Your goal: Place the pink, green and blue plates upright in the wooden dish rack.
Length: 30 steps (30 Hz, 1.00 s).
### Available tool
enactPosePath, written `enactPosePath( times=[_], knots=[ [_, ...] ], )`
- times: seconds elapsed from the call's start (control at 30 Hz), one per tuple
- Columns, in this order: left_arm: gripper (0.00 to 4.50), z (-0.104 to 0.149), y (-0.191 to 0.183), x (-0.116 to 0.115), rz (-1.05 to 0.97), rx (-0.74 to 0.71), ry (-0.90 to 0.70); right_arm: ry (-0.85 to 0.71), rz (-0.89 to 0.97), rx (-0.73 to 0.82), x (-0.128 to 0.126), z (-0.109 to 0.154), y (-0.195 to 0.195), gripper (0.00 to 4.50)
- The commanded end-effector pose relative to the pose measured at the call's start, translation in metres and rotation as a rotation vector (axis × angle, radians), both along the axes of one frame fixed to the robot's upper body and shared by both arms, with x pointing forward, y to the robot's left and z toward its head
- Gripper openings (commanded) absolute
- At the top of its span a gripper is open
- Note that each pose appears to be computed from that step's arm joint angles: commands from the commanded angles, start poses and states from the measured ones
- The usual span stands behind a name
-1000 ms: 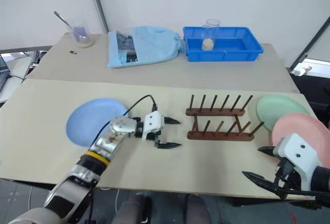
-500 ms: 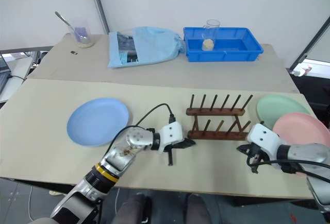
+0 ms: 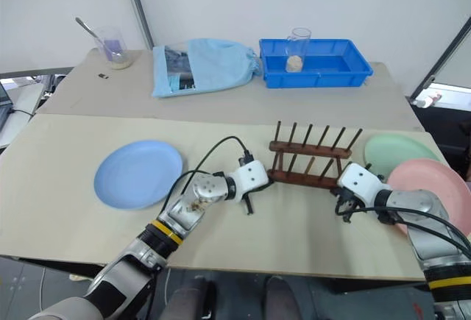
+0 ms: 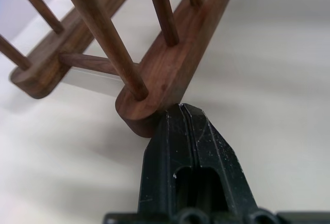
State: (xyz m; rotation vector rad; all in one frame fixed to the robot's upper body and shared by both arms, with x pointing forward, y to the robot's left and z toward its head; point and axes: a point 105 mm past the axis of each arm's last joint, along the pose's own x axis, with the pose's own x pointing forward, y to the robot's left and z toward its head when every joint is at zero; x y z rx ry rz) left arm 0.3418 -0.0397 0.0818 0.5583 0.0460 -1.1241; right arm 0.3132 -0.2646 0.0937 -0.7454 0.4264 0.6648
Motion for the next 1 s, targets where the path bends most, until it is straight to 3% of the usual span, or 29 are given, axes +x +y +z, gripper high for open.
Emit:
enactPosePath(
  times=[0.03, 0.6, 0.7, 0.83, 0.97, 1.0],
  knots=[
    [0.00, 0.015, -0.007, 0.003, -0.011, -0.037, -0.049, -0.059, -0.015, -0.019, 0.010, 0.010, -0.006, 0.02],
    [0.00, 0.018, -0.005, 0.019, 0.033, -0.050, -0.067, -0.104, -0.007, -0.021, 0.023, 0.017, -0.004, 0.02],
    [0.00, 0.023, -0.007, 0.011, -0.016, -0.093, -0.061, -0.088, 0.009, -0.015, 0.019, 0.018, -0.001, 0.02],
    [0.00, 0.027, 0.009, -0.013, -0.109, -0.139, -0.004, -0.045, 0.058, 0.056, -0.005, 0.030, 0.007, 0.02],
    [1.09, 0.030, 0.032, -0.038, -0.187, -0.144, 0.050, -0.048, 0.081, 0.083, -0.037, 0.048, 0.011, 1.14],
    [1.64, 0.035, 0.038, -0.046, -0.217, -0.151, 0.050, -0.058, 0.075, 0.093, -0.046, 0.055, 0.012, 1.58]
  ],
)
